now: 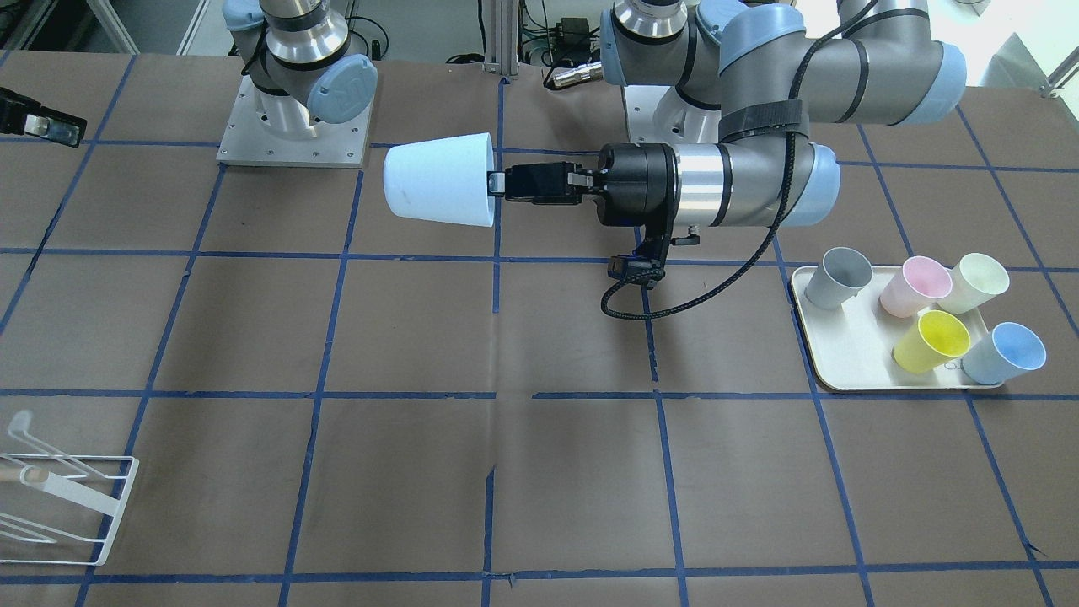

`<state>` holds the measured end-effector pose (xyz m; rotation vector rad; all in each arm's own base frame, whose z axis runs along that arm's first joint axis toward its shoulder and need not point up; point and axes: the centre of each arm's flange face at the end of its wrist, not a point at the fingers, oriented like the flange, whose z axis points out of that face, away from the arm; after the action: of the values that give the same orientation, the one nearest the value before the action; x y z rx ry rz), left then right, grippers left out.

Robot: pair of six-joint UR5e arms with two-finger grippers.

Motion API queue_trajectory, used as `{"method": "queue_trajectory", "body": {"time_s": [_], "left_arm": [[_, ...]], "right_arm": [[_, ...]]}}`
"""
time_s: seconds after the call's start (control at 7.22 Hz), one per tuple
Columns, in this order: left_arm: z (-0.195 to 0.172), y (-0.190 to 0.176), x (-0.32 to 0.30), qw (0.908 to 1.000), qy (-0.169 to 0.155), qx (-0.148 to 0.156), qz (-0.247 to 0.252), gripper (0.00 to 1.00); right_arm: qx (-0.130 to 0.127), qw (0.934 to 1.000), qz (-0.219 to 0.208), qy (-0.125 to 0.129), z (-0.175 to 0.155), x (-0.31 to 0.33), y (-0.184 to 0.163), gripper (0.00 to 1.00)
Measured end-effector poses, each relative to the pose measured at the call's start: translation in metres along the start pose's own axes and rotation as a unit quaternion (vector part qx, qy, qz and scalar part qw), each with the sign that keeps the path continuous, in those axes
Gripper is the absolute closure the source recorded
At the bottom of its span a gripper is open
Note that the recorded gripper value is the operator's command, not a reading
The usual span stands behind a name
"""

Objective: Transfer IKEA cup to right arm and place on rack

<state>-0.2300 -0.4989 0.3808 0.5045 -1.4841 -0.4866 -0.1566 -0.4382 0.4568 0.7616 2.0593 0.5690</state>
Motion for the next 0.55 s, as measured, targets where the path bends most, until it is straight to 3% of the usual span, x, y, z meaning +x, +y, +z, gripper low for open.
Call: {"method": "queue_trajectory", "body": {"time_s": [0.28, 0.55], "left_arm": [[0.023, 0.001, -0.012, 0.9997, 0.009, -0.023, 0.003, 1.00], [0.035, -0.001, -0.016, 0.9990, 0.027, -0.036, -0.002, 1.00]], "right_arm": [[-0.060, 0.9945, 0.051, -0.069, 0.018, -0.006, 0.009, 0.00], [-0.079, 0.9906, 0.055, -0.097, 0.043, -0.030, 0.010, 0.00]]}}
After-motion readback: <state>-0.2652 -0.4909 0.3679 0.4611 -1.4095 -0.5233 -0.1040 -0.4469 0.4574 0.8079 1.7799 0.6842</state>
